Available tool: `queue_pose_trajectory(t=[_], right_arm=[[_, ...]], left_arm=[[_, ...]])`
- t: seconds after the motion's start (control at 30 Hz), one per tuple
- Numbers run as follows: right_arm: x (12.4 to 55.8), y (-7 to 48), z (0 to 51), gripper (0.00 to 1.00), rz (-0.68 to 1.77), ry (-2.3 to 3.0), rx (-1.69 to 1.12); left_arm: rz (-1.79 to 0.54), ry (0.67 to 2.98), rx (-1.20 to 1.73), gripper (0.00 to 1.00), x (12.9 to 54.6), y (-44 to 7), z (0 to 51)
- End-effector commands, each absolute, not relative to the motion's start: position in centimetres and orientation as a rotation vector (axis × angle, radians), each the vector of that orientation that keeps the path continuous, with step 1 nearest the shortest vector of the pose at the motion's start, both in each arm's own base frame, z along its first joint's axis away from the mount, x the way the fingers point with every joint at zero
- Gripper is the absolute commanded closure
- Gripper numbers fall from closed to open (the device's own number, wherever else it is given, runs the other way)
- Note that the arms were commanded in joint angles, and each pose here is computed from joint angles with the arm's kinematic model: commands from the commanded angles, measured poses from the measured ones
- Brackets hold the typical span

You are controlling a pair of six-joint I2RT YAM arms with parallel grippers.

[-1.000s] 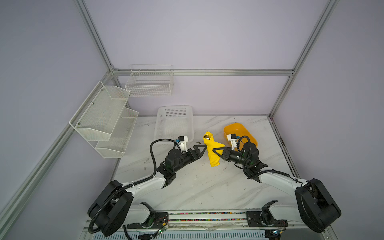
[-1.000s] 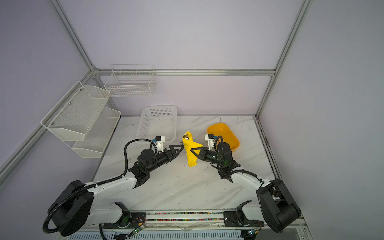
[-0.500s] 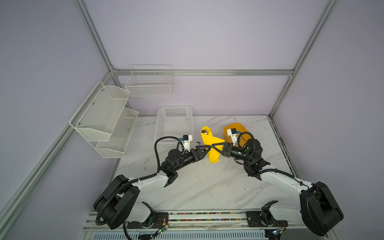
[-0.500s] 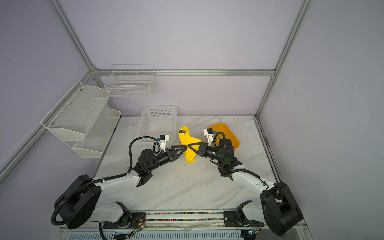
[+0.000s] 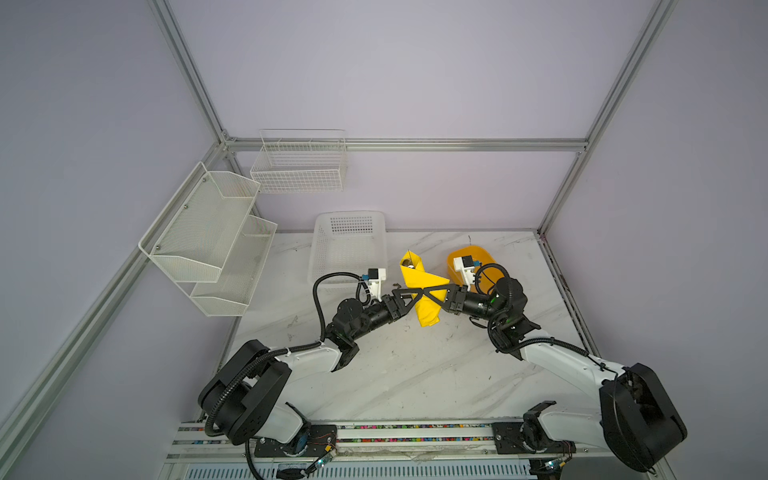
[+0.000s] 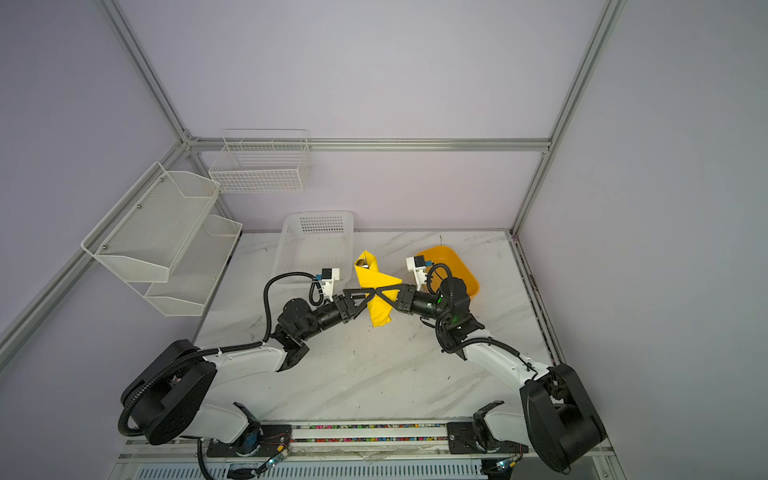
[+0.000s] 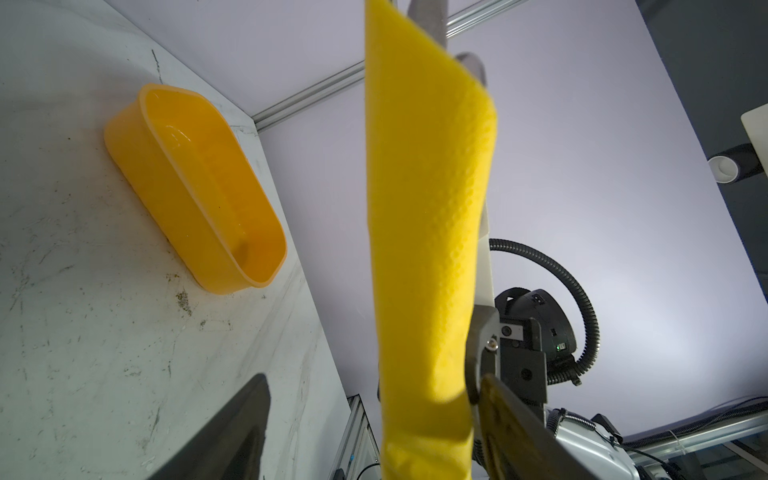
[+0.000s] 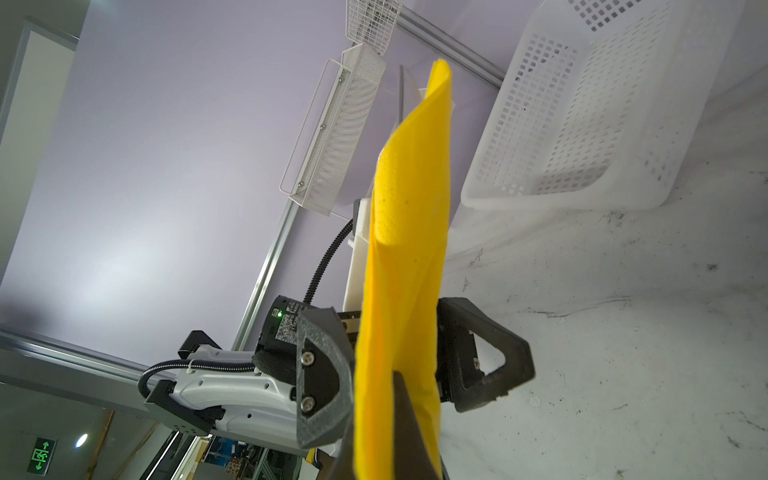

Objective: Place the utensils on the paper napkin and roll it up
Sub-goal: 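Lift the wrapped napkin bundle upright off the table with both grippers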

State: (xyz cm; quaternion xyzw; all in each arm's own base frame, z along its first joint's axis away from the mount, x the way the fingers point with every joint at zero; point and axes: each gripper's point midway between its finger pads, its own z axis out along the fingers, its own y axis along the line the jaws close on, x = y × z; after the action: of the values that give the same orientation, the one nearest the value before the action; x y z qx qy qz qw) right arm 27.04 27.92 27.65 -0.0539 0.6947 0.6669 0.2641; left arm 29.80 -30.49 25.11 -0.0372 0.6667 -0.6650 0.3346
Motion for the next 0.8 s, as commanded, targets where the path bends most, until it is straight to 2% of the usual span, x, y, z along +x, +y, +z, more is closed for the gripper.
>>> queue_pose_trajectory(t=[0.0,0.2,0.5,0.77], right_arm=[[26.3,27.9,30.6,0.98,1.84,1.758,-0.234],[26.3,27.9,29.9,0.98,1.846,1.771,-0.226],[26.7,28.1,29.0,0.98,1.841,1.796,-0.205],[26.7,28.1,28.6,0.97,1.843,1.804,-0.203]], left_arm=[[-1.8,1.571,-0.022,0.27,30.5,-31.0,30.9],[-1.83,1.539,-0.022,0.33,30.6,-31.1,31.5],[-1.83,1.545,-0.029,0.51,30.7,-31.2,31.5],[-1.822,1.537,-0.046,0.6,30.9,-31.0,31.5]])
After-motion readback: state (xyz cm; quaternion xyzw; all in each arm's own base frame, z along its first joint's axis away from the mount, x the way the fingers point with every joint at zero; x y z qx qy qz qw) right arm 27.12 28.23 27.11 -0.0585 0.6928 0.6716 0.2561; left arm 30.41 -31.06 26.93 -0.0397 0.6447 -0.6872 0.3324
